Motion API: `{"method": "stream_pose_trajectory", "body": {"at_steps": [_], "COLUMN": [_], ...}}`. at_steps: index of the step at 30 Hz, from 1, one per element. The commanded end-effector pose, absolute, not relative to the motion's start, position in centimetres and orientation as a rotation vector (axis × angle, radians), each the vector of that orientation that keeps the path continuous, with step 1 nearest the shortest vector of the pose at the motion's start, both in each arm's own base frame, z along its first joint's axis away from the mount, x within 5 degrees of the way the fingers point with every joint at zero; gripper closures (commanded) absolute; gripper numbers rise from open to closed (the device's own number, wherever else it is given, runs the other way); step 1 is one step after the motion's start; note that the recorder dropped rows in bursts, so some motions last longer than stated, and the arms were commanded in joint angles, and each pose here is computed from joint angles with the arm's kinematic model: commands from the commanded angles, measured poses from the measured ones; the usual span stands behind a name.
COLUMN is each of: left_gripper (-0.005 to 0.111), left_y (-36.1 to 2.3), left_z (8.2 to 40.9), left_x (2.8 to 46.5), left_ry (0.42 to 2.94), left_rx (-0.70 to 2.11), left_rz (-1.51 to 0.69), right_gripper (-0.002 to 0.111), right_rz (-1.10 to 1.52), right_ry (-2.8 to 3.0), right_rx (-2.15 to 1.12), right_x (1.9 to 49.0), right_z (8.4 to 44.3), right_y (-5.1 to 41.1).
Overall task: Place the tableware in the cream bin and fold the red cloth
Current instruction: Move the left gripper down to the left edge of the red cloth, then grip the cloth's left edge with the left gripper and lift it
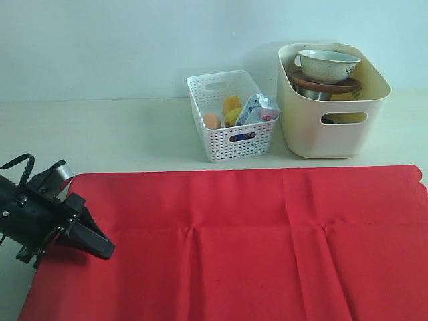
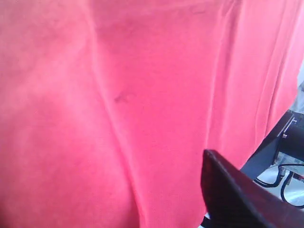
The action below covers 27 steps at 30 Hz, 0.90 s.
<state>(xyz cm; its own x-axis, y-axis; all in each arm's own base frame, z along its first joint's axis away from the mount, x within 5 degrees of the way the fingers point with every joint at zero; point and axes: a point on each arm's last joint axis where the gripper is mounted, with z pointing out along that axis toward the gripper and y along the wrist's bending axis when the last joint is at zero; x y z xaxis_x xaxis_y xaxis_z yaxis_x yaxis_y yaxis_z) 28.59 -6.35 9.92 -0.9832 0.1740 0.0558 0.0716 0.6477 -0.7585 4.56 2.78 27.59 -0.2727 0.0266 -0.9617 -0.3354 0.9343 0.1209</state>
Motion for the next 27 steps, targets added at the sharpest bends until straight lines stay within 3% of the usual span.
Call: {"method": "stream_pose_trajectory", "body": {"at_steps": [1,6,16,27], "left_gripper": [0.063,0.106,0.106,0.106], "left_y": [-6.8,-6.8,-6.2,-2.1], "left_z": [10.1,10.0,10.7,16.1], "left_x": [28.8,28.8,29.3,28.7], "left_ry": [-2.736,-2.754,-2.782,-2.89], "left_rx": [-0.241,-0.247,-0.239,-0.194], "left_rz": [1.334,1.318,1.252,1.288], "right_gripper": [0.108,0.108,0.108,0.108], "right_rz": [0.352,0.352,0.351,0.352], "right_ry": [1.806,1.806,1.805,1.807], "right_rx": [-0.224,-0.224,-0.223,-0.224], "right_x": [4.5,4.5,4.5,4.5], "right_z": [27.6,27.6,27.6,27.6], "right_y": [2.8,2.8,2.7,2.8]}}
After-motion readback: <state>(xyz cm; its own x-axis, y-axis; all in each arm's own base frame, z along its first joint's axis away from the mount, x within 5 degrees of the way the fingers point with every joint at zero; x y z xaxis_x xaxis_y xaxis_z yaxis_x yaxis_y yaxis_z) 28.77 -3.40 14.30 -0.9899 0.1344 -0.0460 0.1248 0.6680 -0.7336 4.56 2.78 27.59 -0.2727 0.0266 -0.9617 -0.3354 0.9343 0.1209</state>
